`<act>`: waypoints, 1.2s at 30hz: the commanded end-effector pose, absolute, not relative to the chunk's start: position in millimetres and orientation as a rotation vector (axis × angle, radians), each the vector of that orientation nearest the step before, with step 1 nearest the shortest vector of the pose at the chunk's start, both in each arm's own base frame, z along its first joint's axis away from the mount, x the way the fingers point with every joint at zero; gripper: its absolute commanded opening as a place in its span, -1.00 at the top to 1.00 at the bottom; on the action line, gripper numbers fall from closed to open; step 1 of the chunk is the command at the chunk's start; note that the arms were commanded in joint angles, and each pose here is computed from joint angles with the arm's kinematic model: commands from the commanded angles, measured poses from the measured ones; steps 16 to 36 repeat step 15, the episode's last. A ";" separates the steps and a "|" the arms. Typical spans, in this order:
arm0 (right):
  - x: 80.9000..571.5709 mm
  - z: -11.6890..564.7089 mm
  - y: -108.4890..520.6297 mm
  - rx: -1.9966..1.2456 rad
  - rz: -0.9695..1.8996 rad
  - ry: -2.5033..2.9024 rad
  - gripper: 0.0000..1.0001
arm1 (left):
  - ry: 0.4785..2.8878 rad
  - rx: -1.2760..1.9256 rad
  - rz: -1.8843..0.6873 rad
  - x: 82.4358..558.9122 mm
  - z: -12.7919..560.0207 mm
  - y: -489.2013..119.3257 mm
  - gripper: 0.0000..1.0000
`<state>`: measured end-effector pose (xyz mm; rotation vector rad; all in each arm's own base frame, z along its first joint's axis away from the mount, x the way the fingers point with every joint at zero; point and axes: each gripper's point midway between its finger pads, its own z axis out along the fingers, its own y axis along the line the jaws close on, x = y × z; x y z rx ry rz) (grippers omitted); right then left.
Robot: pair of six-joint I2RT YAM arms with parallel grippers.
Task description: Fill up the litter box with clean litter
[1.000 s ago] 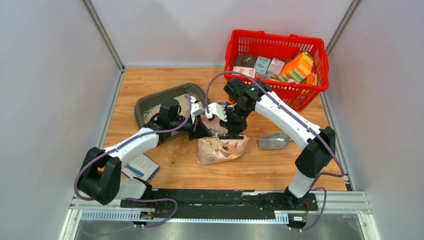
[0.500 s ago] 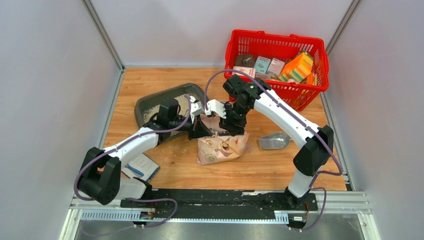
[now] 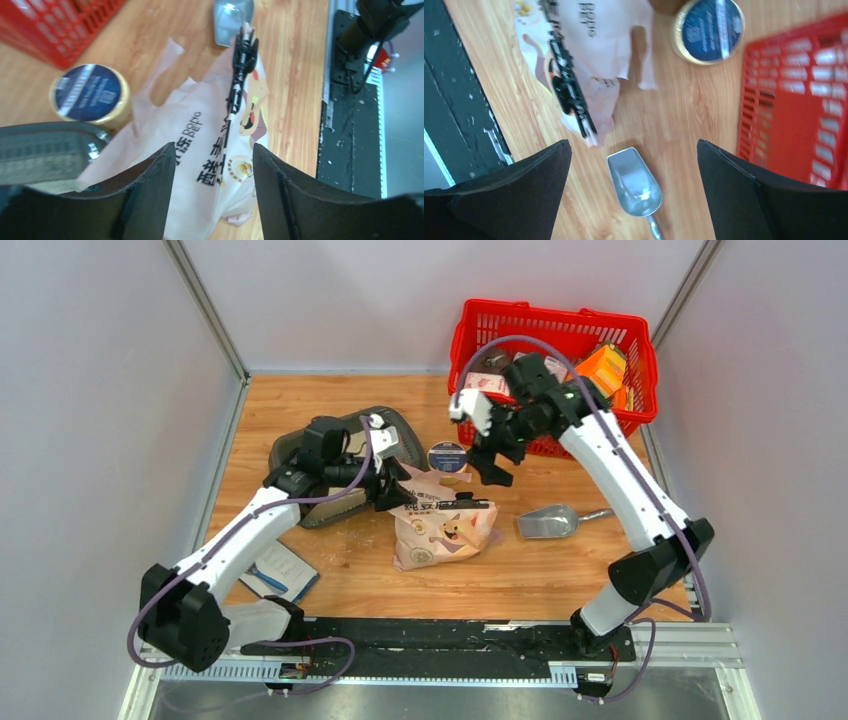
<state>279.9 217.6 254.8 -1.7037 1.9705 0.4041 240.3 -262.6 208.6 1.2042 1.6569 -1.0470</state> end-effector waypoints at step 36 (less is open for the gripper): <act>386.0 401.6 90.6 -0.175 -0.192 1.745 -1.00 | 1.855 0.671 -0.180 320.6 313.9 -113.2 -0.60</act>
